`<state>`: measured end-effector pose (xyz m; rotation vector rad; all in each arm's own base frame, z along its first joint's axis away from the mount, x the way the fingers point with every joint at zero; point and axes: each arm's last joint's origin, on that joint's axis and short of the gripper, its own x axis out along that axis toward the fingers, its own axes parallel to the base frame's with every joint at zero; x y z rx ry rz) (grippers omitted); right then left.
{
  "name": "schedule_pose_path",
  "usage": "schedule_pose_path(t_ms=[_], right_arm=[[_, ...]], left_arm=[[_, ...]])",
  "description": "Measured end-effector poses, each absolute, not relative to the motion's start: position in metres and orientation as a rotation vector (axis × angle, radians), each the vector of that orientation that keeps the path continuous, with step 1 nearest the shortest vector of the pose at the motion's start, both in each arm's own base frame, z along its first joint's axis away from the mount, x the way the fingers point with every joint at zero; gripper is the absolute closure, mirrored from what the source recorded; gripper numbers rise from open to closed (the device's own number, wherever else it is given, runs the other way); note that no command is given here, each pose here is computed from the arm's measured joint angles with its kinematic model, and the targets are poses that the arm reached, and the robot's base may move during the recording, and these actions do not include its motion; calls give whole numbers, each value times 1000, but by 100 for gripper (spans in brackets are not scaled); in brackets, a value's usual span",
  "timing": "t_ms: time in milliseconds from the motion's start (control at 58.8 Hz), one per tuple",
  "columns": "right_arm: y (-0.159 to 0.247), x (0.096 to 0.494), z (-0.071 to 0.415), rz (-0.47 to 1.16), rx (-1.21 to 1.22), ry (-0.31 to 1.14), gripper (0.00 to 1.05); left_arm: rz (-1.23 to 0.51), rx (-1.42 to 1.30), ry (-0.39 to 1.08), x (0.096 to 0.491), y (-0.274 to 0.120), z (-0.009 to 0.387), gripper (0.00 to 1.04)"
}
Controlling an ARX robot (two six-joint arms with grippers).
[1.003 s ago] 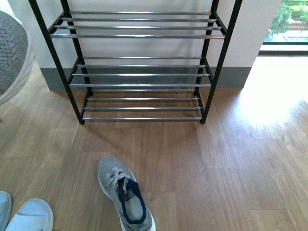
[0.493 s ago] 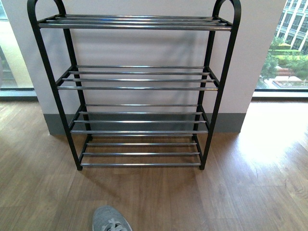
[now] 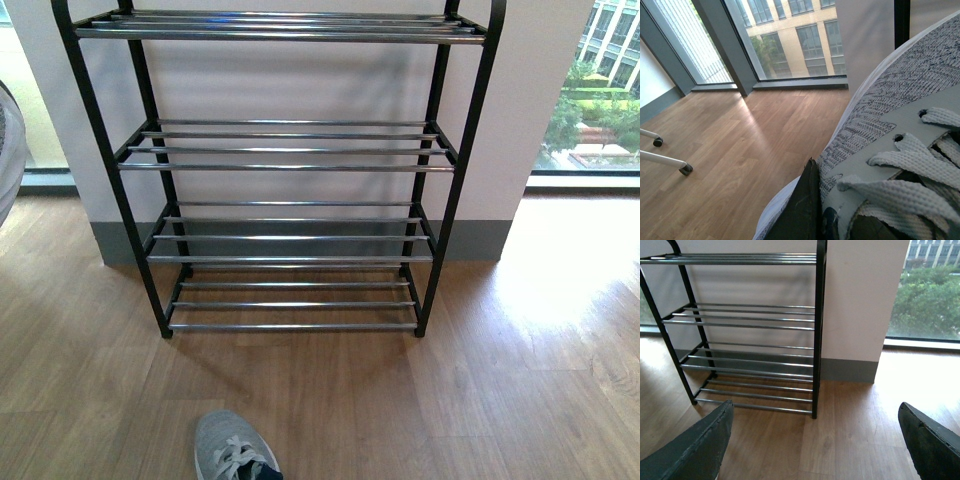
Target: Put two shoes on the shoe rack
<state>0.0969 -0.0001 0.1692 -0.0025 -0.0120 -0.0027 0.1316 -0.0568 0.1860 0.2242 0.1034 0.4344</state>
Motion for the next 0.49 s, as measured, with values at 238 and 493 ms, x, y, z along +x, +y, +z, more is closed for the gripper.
schedule_pose_path(t_ms=[238, 493], right_arm=[[0, 97, 169, -3, -2, -12, 9], [0, 97, 169, -3, -2, -12, 9]], left_arm=[[434, 225, 103, 132, -57, 186, 103], [434, 225, 103, 132, -57, 186, 103]])
